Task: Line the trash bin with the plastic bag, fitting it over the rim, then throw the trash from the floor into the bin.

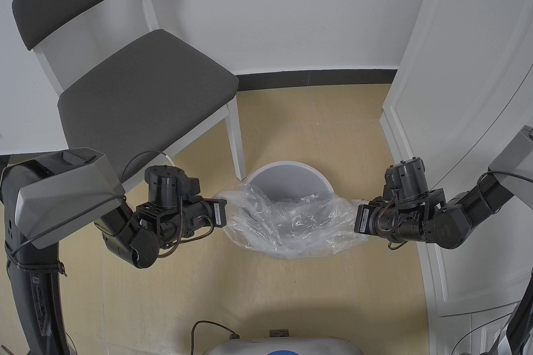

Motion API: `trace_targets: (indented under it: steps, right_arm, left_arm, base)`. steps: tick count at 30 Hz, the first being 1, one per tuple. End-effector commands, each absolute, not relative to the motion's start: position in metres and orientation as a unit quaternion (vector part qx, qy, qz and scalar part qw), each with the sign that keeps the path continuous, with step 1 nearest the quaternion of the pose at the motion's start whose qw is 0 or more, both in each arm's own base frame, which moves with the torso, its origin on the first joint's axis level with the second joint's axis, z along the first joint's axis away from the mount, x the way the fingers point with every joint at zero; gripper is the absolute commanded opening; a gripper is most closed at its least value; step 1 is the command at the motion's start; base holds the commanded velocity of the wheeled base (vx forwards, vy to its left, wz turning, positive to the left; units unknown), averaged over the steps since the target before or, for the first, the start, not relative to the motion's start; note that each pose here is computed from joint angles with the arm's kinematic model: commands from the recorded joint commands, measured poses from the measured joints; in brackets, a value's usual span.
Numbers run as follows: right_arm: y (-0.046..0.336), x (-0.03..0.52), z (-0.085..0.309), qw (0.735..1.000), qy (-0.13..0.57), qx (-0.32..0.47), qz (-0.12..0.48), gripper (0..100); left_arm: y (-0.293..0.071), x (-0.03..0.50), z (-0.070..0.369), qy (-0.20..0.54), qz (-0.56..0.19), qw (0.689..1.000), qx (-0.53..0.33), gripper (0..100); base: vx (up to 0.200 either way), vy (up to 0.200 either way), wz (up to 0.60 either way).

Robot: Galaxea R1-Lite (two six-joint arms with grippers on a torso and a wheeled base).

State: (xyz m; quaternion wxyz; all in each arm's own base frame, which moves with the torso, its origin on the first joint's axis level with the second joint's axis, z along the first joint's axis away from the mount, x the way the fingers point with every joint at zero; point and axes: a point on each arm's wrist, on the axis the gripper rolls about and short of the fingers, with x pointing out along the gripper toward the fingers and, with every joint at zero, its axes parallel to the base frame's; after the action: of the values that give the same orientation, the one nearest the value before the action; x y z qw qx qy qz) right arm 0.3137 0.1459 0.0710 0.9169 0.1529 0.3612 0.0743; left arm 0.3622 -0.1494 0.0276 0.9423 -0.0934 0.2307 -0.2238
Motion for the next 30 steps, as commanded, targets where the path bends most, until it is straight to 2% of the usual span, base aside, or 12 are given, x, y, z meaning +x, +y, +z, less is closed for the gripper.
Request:
trace_targets:
  steps: [1,20,26,30]
  right_arm:
    - [0.148,0.307,0.066,0.916,0.372,0.126,0.085,0]
    - [0.129,0.267,0.079,0.921,0.368,0.013,0.129,0]
    - [0.127,0.262,0.078,0.917,0.373,-0.001,0.142,0]
    - [0.123,0.252,0.091,0.901,0.401,-0.011,0.162,0]
  left_arm:
    - [-0.142,0.351,0.04,0.234,-0.239,0.939,-0.082,0]
    - [-0.125,0.32,0.065,0.314,-0.288,0.904,-0.044,0]
    - [-0.123,0.315,0.069,0.32,-0.294,0.9,-0.028,0]
    - [-0.12,0.304,0.084,0.342,-0.324,0.882,-0.036,0]
  base:
    - [0.0,0.0,0.0]
    - [0.0,0.0,0.0]
    - [0.0,0.0,0.0]
    - [0.0,0.0,0.0]
